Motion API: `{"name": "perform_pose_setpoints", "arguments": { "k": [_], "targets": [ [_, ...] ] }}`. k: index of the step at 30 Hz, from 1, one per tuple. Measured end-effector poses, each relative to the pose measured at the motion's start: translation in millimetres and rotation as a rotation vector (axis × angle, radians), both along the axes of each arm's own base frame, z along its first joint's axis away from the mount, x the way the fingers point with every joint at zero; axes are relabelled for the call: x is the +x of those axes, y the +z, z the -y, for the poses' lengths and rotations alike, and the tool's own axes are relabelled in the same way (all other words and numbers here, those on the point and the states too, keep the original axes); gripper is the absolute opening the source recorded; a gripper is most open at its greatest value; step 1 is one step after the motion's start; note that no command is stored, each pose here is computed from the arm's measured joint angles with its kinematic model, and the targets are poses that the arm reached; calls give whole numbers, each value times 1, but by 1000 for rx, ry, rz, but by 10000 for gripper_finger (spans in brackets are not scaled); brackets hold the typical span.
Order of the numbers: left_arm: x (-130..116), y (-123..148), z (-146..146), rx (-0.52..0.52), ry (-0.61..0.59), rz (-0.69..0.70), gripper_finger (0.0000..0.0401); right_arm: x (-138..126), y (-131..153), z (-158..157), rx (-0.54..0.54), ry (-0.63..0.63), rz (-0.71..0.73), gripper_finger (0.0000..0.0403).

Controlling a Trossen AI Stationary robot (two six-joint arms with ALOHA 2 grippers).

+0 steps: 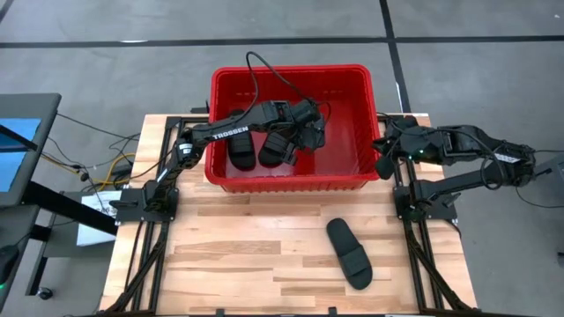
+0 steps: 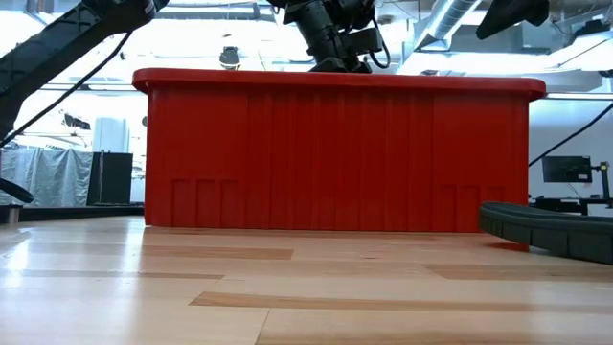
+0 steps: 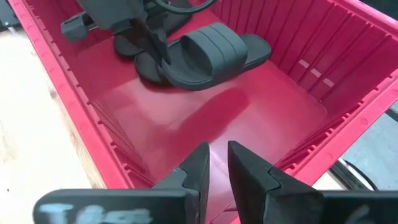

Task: Pick and place slides into bin
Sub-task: Put the black slipper into the red bin

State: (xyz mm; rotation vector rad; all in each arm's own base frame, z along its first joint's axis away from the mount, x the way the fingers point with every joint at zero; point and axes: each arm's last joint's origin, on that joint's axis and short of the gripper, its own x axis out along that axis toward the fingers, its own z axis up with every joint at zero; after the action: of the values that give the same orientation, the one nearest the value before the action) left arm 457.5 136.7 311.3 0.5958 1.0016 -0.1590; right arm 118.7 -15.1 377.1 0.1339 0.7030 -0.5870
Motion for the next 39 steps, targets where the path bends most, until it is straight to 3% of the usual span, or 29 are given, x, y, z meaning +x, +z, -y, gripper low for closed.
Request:
{"name": "perform_pose_setpoints", "arguments": {
  "k": [29, 39],
  "targets": [
    [1, -1, 1, -21, -8, 9, 0, 0, 0, 0, 0, 0, -1, 52],
    [5, -39, 1, -20, -1, -60, 0, 0, 0, 0, 0, 0, -4, 52]
  ]
}}
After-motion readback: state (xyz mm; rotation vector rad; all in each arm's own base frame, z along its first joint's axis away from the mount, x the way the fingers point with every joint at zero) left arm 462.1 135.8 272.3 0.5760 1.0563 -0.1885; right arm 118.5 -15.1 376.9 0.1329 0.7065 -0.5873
